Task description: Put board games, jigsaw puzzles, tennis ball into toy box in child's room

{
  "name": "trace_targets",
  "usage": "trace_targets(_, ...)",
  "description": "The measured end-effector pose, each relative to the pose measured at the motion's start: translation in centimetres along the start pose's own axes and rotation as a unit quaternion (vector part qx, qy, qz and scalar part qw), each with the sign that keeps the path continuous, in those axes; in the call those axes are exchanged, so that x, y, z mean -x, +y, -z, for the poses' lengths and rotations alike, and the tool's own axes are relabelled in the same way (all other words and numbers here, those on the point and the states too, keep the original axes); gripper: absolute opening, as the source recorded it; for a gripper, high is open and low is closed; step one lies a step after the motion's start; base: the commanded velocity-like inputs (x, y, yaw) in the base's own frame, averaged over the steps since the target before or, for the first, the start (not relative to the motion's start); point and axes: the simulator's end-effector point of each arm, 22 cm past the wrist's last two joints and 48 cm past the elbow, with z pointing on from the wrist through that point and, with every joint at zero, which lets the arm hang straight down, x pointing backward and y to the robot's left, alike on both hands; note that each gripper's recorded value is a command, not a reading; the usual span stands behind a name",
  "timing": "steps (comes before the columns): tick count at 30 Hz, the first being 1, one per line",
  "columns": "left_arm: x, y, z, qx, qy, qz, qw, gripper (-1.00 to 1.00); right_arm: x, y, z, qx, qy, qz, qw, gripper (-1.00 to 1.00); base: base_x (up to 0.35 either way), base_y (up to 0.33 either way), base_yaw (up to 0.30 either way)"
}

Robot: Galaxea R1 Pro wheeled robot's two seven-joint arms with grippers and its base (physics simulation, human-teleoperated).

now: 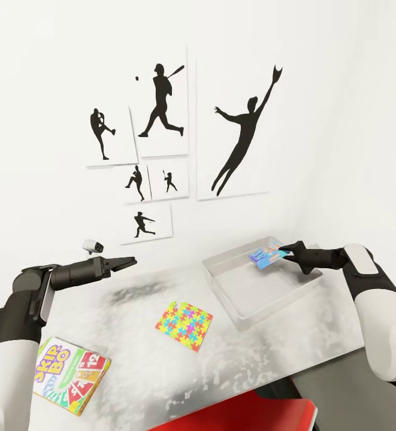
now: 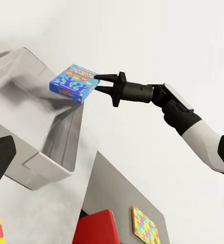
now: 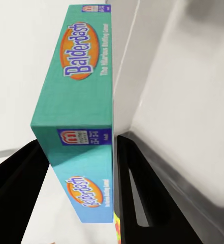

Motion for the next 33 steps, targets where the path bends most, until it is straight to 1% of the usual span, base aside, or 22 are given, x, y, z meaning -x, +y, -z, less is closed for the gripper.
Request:
trace_targets(11,0.0,0.0,0.0,0.0,0.0,0.0,1.0,1.0,0.5,-0.3,0.4,-0.005,-0.005,0.001,1.0,-1.0,0.0,0.0,0.0)
trace_targets(23,0.0,0.0,0.0,0.0,0.0,0.0,1.0,1.0,1.2,0.4,0.7,-0.002,-0.012,0.004,0.9999,-1.0,0.0,0.0,0.0)
trace_targets(26,0.0,0.0,0.1,0.0,0.0,0.0,1.0,1.0,2.1,0.5,1.3,-0.002,-0.02,0.007,0.9998,-1.0,0.0,0.0,0.0)
trace_targets(30,0.0,0.0,0.0,0.0,0.0,0.0,1.0,1.0,2.7,0.5,1.8,-0.004,-0.025,0.008,0.9997,-1.0,0.0,0.0,0.0)
trace_targets(33,0.0,0.0,0.0,0.0,0.0,0.0,1.0,1.0,3.5,0.1,2.4,-0.01,-0.032,0.008,0.9994,-1.0,0.0,0.0,0.0)
